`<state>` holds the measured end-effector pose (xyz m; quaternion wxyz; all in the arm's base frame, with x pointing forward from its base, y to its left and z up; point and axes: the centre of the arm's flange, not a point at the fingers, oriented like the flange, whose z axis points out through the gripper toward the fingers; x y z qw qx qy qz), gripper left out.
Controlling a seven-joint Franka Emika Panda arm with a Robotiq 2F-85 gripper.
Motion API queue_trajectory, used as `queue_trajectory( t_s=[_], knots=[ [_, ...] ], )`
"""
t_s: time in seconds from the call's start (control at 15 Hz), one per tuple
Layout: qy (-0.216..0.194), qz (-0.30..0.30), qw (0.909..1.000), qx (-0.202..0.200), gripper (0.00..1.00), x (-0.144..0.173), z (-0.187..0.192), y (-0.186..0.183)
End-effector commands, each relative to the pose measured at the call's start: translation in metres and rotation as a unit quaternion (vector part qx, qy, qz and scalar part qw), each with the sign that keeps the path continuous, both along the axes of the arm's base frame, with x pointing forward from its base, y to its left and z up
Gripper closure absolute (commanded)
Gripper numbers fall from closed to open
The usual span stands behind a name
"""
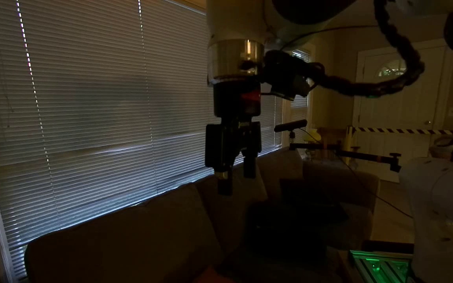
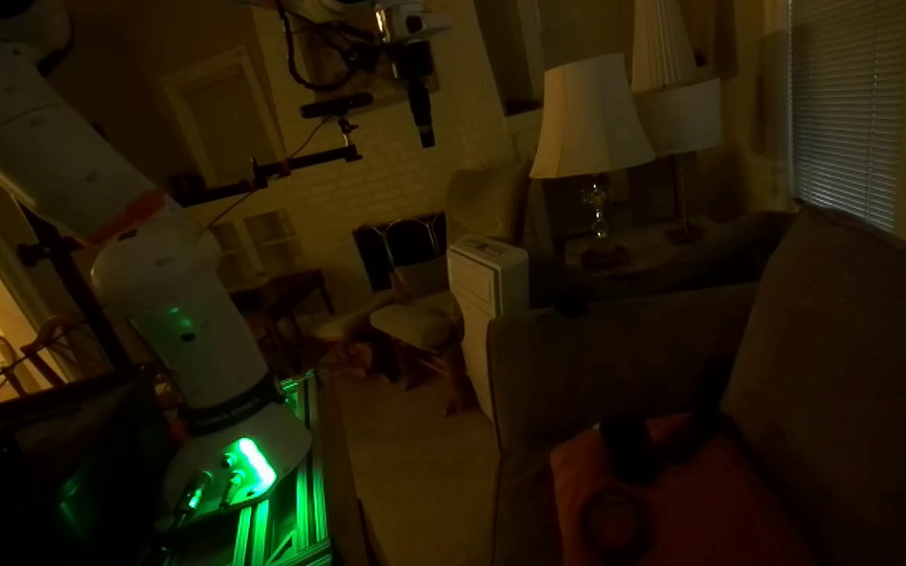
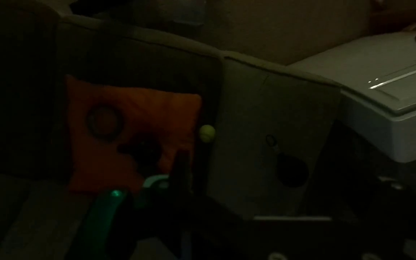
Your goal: Pour the black mug's contents into the black bowl
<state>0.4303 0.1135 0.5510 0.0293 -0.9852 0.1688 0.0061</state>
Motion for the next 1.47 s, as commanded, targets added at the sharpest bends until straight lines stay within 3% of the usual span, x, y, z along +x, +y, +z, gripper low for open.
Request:
queue_trajectory(
  t_s=[0.0, 0.27, 0.47, 0.73, 1.0, 1.07, 1.2, 1.4],
  knots=[
    [-0.009, -0.076, 0.9949, -0.066, 0.0, -0.014, -0.026, -0.034],
    [0.007, -0.165, 0.9788, -0.121, 0.0, -0.025, -0.057, -0.074],
    [0.03, -0.239, 0.959, -0.15, 0.0, -0.032, -0.085, -0.103],
    [0.048, -0.329, 0.9207, -0.205, 0.0, -0.043, -0.119, -0.135],
    [0.069, -0.421, 0.8711, -0.244, 0.0, -0.049, -0.143, -0.157],
    [0.063, -0.384, 0.8932, -0.226, 0.0, -0.048, -0.131, -0.151],
    [0.067, -0.406, 0.8811, -0.233, 0.0, -0.049, -0.138, -0.156],
    [0.068, -0.414, 0.8772, -0.234, 0.0, -0.049, -0.14, -0.157]
  ],
)
